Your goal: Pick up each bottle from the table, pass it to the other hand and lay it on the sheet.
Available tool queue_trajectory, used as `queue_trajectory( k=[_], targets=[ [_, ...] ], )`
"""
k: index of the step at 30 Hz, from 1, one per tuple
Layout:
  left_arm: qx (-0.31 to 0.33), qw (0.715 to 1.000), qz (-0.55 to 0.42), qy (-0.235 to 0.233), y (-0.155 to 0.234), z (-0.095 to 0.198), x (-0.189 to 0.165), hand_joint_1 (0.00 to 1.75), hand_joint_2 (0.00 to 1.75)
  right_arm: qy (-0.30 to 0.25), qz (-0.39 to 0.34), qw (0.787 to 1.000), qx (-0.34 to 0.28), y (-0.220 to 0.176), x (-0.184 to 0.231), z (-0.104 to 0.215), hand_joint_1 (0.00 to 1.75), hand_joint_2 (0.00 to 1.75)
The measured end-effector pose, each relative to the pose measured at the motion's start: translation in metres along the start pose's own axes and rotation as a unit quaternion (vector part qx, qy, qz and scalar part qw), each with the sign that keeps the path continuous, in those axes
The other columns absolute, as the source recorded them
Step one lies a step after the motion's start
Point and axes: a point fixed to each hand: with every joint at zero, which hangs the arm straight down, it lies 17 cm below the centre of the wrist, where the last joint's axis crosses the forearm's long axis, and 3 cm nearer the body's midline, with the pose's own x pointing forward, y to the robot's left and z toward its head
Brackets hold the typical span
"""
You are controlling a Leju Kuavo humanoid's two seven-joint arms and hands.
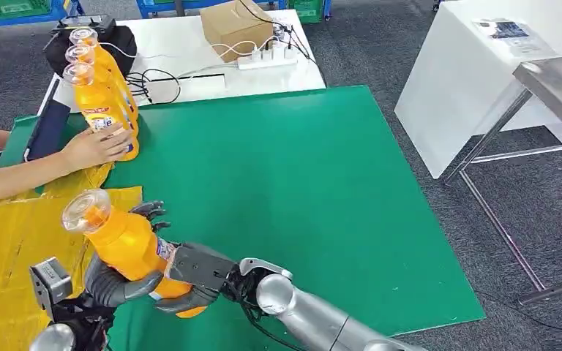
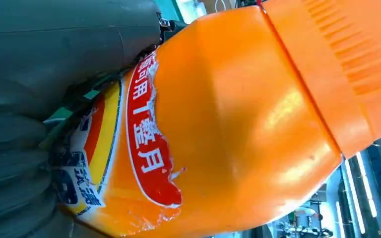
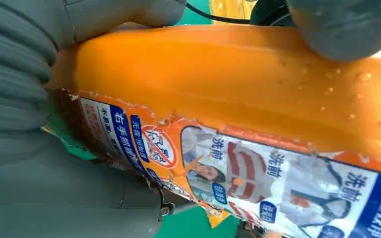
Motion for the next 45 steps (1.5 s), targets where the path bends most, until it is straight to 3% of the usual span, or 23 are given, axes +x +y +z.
queue_trajectory(
  k=[17,18,19,23,26,28,29,32,38,42,45],
  targets=[
    [-0.001,1.000,-0.002,0.002,0.000,0.001,-0.003,1.75,1.75,0.005,0.001,1.000,0.005,0.002,-0.004,0.000,1.75,1.75],
    [-0.001,1.000,-0.002,0.001,0.000,0.001,-0.002,1.75,1.75,0.005,0.002,1.000,0.003,0.002,-0.004,0.000,0.07,1.75],
    [-0.001,1.000,-0.002,-0.001,0.000,0.001,-0.002,1.75,1.75,0.005,0.006,1.000,0.001,0.001,-0.004,0.000,0.00,1.75],
    [0.011,1.000,-0.029,0.004,0.005,0.002,-0.005,1.75,1.75,0.013,0.057,0.998,-0.035,-0.014,-0.011,-0.001,0.00,1.75],
    [0.052,0.988,-0.148,0.017,0.029,0.006,-0.010,1.75,1.75,0.016,0.075,0.996,-0.054,-0.027,-0.014,0.004,0.00,1.75],
    [0.095,0.955,-0.278,0.038,0.064,0.014,-0.012,1.75,1.75,0.010,0.086,0.994,-0.071,-0.043,-0.010,0.011,0.00,1.75],
    [0.117,0.926,-0.356,0.050,0.085,0.020,-0.010,1.75,1.75,0.005,0.089,0.993,-0.079,-0.050,-0.008,0.015,0.00,0.00],
    [0.150,0.793,-0.583,0.089,0.141,0.046,0.001,1.75,1.75,-0.009,0.104,0.990,-0.095,-0.069,-0.001,0.030,0.00,0.00],
    [0.136,0.644,-0.735,0.163,0.197,0.106,0.000,1.75,1.75,-0.050,0.114,0.984,-0.128,-0.106,0.027,0.061,0.00,0.00],
    [0.106,0.600,-0.766,0.207,0.214,0.134,-0.012,1.75,1.75,-0.068,0.118,0.980,-0.142,-0.120,0.040,0.075,0.00,0.00],
    [0.091,0.586,-0.773,0.227,0.222,0.149,-0.020,1.75,1.75,-0.077,0.122,0.978,-0.149,-0.126,0.047,0.082,0.00,0.00]
  ],
)
